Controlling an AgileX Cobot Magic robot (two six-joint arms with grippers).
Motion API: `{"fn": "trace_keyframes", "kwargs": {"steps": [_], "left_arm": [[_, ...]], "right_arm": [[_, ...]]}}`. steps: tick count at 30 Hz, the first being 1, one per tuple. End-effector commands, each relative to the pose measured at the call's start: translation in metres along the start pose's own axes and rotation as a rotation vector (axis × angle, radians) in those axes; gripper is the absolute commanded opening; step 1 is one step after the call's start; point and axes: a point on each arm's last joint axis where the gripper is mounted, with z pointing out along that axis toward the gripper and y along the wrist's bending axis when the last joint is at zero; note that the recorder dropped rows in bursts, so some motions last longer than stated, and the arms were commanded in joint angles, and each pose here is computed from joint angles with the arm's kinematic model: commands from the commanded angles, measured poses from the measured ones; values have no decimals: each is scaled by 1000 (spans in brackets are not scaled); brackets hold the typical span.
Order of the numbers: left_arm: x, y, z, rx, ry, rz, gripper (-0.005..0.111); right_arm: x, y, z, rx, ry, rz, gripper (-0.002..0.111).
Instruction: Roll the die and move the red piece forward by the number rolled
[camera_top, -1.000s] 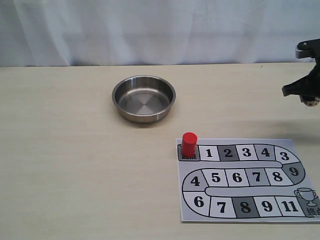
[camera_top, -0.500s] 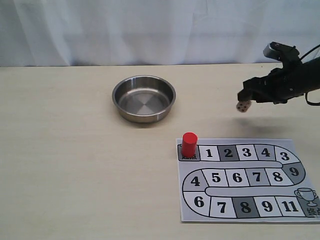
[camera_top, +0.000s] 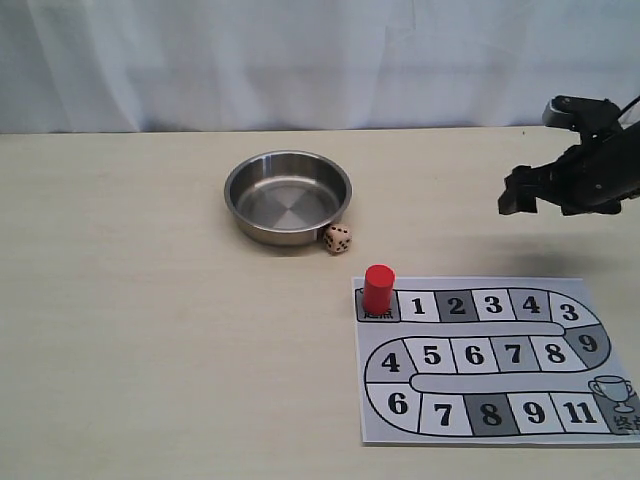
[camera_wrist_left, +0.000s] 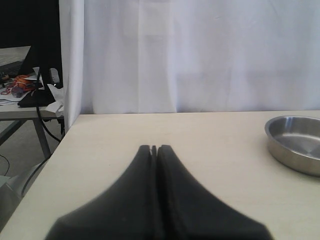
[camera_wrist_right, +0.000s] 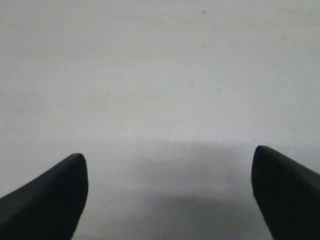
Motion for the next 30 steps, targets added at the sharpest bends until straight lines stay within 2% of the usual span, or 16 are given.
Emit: {"fn": "trace_keyframes", "kwargs": {"steps": [1, 11, 14, 17, 23, 30], "left_arm": [[-3, 0, 0, 1, -19, -3, 0], [-3, 0, 0, 1, -19, -3, 0], [-3, 0, 0, 1, -17, -3, 0], [-3, 0, 0, 1, -17, -3, 0], [-3, 0, 0, 1, -17, -3, 0], [-3, 0, 0, 1, -17, -3, 0]], "right_arm": [[2, -8, -1, 77, 14, 14, 65], [4, -7, -2, 73, 47, 4, 22], [3, -6, -6, 71, 44, -14, 4], [-2, 7, -14, 52, 32, -115, 4], [-9, 73, -24, -24, -5, -301, 4], [2, 150, -21, -126, 0, -464, 4]]}}
